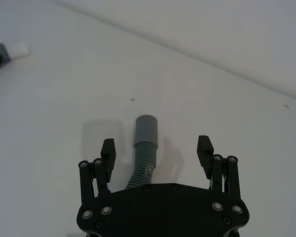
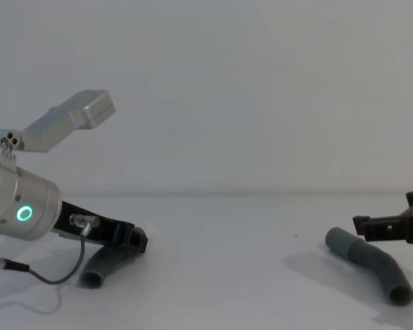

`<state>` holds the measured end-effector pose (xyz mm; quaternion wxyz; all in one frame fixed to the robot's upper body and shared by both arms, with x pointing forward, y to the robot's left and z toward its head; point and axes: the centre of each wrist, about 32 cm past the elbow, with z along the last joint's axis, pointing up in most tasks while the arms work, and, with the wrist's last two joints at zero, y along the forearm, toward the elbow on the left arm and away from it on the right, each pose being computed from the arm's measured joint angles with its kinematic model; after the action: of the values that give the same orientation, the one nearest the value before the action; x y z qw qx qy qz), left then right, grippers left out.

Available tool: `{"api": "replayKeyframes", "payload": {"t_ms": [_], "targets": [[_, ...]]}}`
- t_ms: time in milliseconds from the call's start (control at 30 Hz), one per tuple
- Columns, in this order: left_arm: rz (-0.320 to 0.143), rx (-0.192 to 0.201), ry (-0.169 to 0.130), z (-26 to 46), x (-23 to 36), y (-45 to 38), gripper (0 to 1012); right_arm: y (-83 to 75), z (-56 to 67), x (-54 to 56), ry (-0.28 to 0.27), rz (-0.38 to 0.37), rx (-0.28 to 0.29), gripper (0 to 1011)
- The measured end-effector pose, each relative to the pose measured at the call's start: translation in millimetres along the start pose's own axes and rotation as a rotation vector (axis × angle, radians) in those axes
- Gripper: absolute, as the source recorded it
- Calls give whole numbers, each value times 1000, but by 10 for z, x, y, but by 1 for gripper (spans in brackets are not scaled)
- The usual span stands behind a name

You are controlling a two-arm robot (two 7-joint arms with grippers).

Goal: Use both hands to pick up one end of the pipe from the table, align the ends, and insert them.

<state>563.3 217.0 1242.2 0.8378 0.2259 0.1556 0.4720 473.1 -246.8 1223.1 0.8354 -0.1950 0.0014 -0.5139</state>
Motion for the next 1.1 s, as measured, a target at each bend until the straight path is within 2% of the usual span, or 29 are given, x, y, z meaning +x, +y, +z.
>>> {"api": "replayKeyframes", "payload": {"t_ms": [267,700,1100], "targets": [[0,0,0,0,0,0,328,24,15,-1,-1,15,-32,1004],[0,0,0,0,0,0,328,126,74,-12,49,4,-121,1004],[0,0,0,0,0,0,328,203,103,-32,74,-6,-170,1004]]}}
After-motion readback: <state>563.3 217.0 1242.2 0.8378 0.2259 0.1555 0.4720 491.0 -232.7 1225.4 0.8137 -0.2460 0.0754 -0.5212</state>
